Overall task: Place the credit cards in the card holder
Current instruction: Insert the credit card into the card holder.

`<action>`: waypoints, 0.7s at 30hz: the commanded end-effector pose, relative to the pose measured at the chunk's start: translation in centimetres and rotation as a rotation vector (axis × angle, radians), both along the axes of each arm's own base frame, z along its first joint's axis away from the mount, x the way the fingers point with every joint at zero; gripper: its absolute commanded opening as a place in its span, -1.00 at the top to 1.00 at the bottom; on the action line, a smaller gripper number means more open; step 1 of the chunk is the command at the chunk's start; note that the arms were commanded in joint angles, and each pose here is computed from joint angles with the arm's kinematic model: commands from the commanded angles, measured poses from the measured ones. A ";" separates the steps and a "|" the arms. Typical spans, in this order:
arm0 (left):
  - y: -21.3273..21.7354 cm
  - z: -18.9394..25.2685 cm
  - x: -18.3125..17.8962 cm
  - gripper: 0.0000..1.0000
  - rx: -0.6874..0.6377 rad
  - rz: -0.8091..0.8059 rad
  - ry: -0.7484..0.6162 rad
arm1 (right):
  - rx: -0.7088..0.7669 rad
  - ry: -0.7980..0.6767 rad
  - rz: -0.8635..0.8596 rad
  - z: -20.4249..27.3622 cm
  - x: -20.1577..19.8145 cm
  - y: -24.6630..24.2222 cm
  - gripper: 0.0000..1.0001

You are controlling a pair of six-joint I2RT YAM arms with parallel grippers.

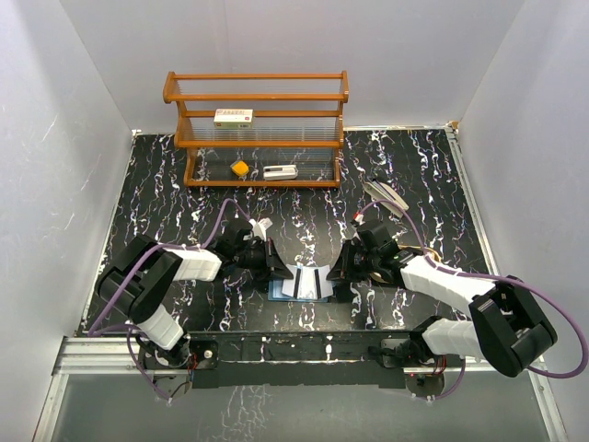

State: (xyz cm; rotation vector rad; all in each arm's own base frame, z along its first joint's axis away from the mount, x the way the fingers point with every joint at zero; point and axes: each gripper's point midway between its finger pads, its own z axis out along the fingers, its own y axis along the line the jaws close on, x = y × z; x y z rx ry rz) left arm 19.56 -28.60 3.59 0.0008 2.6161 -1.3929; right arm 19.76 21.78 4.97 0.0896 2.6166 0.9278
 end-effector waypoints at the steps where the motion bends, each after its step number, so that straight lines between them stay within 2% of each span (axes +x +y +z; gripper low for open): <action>1: 0.1 -0.5 -0.2 1.00 -0.010 -0.018 -0.006 | -0.025 -0.049 -0.015 0.1 0.7 -0.6 1.00; 21: 0.6 -2.4 0.1 1.00 0.041 0.012 0.006 | -0.033 -0.047 -0.016 0.0 0.4 -0.8 1.00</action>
